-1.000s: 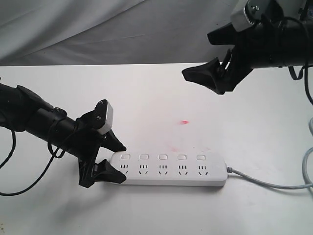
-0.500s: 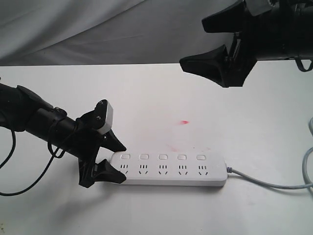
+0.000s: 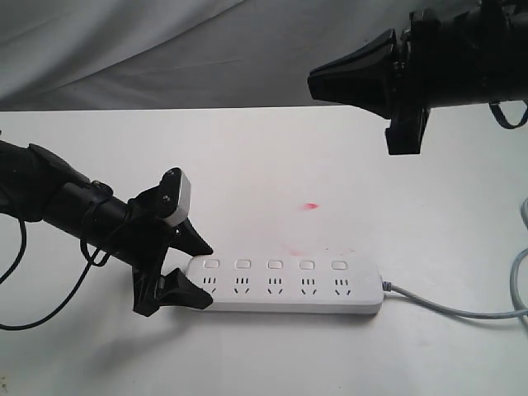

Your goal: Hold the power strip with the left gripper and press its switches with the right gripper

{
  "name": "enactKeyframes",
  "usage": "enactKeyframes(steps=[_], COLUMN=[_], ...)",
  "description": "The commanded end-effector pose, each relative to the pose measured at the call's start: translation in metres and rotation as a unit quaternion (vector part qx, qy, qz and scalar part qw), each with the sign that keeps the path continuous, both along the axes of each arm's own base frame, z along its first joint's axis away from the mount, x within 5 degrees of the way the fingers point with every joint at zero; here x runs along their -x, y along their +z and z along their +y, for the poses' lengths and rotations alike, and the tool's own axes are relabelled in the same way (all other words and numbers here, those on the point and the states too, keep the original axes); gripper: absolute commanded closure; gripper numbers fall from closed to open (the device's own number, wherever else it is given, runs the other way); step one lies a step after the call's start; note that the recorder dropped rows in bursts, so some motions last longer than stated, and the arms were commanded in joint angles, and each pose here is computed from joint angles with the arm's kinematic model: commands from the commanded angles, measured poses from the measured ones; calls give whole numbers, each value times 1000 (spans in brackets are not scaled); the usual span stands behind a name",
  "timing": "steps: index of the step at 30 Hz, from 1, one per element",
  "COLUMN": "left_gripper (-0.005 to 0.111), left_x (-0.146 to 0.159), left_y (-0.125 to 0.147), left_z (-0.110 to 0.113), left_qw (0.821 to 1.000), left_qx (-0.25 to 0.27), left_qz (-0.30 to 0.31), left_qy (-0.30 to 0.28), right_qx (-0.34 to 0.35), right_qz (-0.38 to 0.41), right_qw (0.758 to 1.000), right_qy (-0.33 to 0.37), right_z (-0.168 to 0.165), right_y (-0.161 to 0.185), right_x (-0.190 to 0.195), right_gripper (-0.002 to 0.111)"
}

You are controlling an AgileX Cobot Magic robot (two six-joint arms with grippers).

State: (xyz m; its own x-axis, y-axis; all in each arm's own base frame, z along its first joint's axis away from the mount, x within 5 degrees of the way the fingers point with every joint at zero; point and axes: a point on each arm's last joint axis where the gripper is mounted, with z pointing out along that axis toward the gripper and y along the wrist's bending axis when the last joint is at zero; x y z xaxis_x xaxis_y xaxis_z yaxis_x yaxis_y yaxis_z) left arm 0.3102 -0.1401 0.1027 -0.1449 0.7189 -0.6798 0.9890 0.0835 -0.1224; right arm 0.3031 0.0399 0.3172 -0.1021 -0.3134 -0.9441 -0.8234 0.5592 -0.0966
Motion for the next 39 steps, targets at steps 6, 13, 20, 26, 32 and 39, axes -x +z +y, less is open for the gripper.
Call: enactKeyframes(steps=[6, 13, 20, 26, 32, 39], left_gripper=[63, 63, 63, 63, 63, 63], left_x=[0, 0, 0, 0, 0, 0], left_y=[-2, -2, -2, -2, -2, -2], left_z=[0, 0, 0, 0, 0, 0], left_qw=[1000, 1000, 1000, 1000, 1000, 1000], left_qx=[-3, -3, -3, -3, -3, -3], left_qz=[-2, -2, -2, -2, -2, -2], left_qy=[2, 2, 2, 2, 2, 2], right_qx=[-68, -82, -67, -50, 2, 78], right_qz=[143, 167, 138, 73, 6, -37], right_qw=[987, 983, 988, 995, 1000, 989], right_qy=[11, 9, -5, -34, -8, -123], right_z=[4, 5, 1, -13, -13, -24], right_y=[-2, -2, 2, 33, 75, 99], right_x=[13, 14, 9, -2, 14, 41], right_gripper=[108, 108, 108, 108, 108, 108])
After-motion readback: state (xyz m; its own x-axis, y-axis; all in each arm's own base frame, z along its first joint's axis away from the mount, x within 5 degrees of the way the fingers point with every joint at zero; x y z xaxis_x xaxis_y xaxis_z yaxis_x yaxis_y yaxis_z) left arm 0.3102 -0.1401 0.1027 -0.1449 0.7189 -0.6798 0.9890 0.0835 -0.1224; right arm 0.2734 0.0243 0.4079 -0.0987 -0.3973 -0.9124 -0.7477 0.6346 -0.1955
